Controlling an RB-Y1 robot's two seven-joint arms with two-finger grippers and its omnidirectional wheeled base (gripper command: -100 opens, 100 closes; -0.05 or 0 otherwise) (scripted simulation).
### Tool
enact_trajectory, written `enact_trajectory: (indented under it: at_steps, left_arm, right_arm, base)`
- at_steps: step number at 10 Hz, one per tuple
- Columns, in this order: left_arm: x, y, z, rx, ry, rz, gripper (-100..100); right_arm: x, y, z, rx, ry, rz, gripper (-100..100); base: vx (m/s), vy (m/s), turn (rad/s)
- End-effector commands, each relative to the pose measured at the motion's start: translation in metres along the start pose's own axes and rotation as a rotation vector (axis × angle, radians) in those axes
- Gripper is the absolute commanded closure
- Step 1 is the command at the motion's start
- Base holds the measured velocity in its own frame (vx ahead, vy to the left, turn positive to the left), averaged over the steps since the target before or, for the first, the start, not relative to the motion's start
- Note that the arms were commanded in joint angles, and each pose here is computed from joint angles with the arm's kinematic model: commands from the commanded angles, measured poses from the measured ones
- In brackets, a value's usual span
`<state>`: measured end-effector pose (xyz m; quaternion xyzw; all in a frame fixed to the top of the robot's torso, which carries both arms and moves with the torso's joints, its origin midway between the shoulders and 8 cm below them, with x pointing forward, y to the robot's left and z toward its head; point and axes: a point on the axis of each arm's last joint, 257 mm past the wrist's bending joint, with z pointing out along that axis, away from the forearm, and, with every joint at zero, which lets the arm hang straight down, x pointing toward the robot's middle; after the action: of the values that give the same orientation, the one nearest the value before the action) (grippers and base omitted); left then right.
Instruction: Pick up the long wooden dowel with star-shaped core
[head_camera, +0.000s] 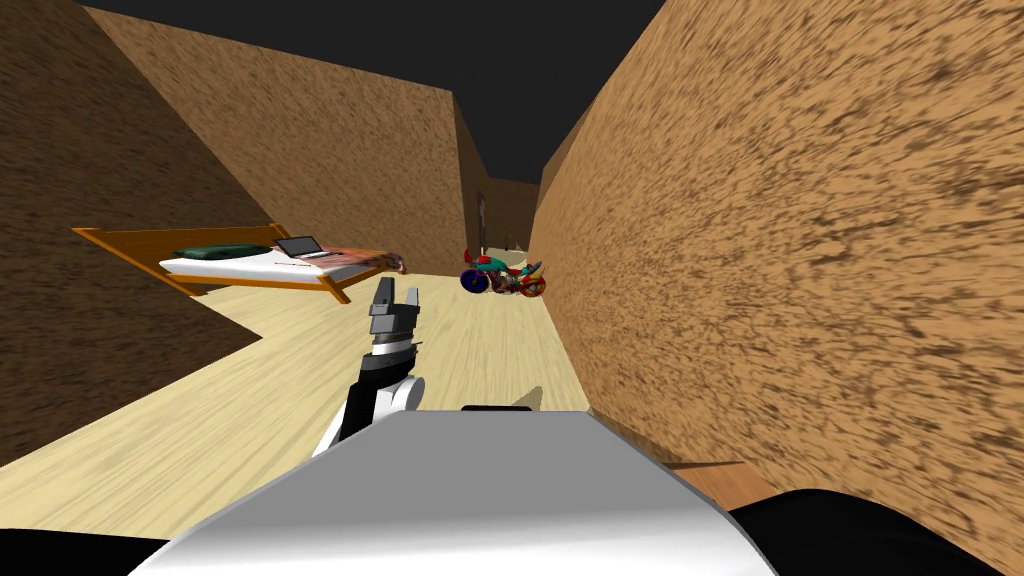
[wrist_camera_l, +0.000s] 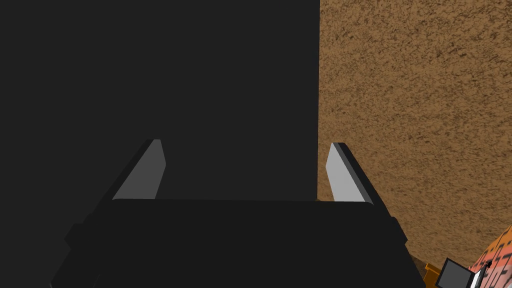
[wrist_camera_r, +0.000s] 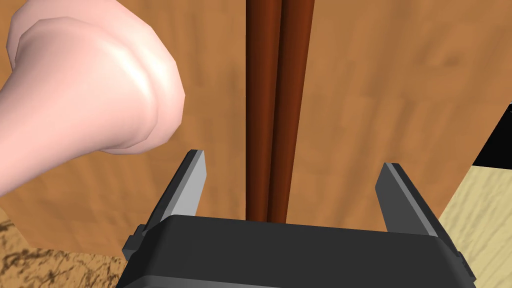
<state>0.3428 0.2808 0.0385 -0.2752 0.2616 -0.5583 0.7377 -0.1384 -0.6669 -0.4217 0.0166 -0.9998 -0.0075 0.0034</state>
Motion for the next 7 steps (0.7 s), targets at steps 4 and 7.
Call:
enact_trajectory:
  at_steps: [4, 7]
  left_arm:
    - [0.0, 0.0, 0.0, 0.0, 0.0, 0.0, 0]
    - [0.0, 0.0, 0.0, 0.0, 0.0, 0.0, 0]
  right_arm:
    - [-0.0016, -0.0004, 0.0011, 0.01, 0.004, -0.024, -100]
    - [-0.0042, -0.0003, 0.0025, 0.022, 0.008, -0.057, -100]
  base:
    - [0.027, -0.003, -0.06]
    - [0.077, 0.002, -0.101]
